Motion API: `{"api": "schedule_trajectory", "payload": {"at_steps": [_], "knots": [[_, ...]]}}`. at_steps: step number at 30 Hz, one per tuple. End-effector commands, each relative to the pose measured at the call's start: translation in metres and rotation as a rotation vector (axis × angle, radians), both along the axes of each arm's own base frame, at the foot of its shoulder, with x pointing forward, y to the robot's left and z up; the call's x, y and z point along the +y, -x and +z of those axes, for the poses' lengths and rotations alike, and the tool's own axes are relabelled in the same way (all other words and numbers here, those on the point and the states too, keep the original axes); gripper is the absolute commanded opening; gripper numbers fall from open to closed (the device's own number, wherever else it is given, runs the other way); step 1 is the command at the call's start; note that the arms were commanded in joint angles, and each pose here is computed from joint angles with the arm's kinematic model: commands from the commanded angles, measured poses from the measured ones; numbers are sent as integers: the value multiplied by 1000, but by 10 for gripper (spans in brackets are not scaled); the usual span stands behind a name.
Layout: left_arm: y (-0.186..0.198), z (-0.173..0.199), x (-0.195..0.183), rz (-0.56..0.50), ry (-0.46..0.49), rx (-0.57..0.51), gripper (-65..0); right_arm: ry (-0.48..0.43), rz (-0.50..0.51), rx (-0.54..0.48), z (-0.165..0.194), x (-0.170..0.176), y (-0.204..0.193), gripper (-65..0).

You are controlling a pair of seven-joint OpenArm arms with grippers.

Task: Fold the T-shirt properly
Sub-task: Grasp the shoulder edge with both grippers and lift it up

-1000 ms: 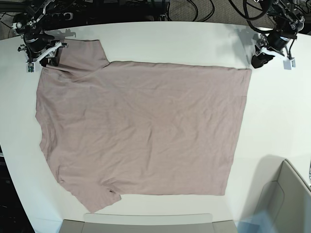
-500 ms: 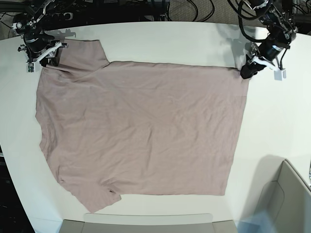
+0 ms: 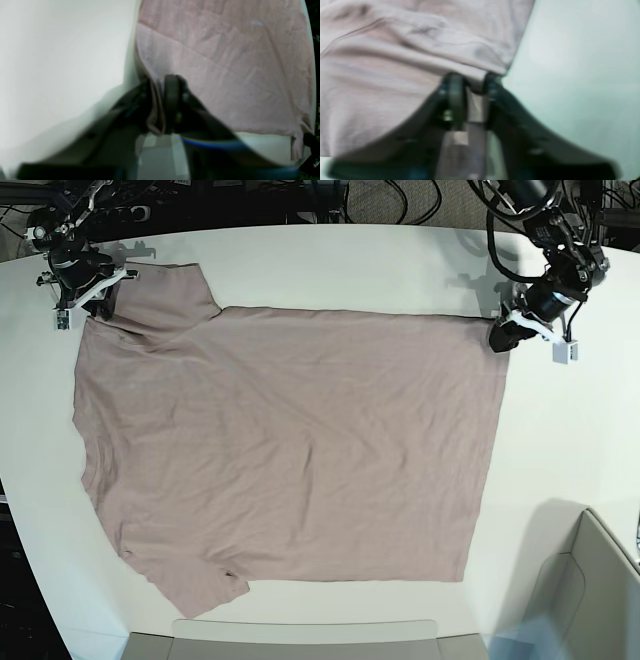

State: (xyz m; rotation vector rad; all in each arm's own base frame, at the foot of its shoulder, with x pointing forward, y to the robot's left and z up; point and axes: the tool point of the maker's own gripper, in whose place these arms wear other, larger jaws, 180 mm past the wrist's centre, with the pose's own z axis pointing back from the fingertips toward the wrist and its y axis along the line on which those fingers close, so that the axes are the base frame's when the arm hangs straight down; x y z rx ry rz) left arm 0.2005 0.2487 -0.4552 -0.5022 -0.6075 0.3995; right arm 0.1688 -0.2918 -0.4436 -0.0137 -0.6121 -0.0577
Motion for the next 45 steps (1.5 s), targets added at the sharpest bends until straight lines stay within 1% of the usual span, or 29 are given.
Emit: {"api": "schedule_trajectory", "payload": {"at_steps": [1,3,5,7,10,13,16,17,19,22,26,29,32,37,41,45], "knots": [[27,-19,-2,-52,-29,146,-650,18,75,714,-57,17,138,-650],[28,-19,-2,-54,-31,148,-650,67,120,731,-55,17,133,-650],[38,-19,1,-55,-44,163,-650,122,137,717,-45,14,125,-650],[38,-8,8,-63,-90,142,-650,146,131,661,-35,18,113,-650],[40,15,17,-81,-184,93,-650,201,122,535,-11,20,90,-650],[39,38,23,-92,-267,32,-650,249,108,464,12,21,75,-650],[39,53,25,-110,-315,5,-650,281,97,435,25,18,67,-650],[38,55,25,-113,-323,-1,-650,287,83,448,27,14,70,-650],[36,60,25,-119,-337,-12,-650,304,19,460,36,-1,72,-650],[35,66,34,-98,-358,-23,-650,335,-49,417,53,-16,63,-650],[38,71,45,-65,-374,-25,-650,367,-62,369,67,-20,50,-650],[33,78,44,-73,-393,-46,-650,381,-68,337,75,-21,40,-650],[29,86,43,-82,-411,-66,-650,407,-84,318,83,-25,29,-650],[17,91,42,-77,-412,-99,-650,476,-136,301,101,-39,7,-650],[11,94,42,-75,-412,-113,-650,505,-165,268,115,-45,-11,-650],[6,97,42,-73,-415,-125,-650,554,-153,259,127,-45,-28,-650]]}}
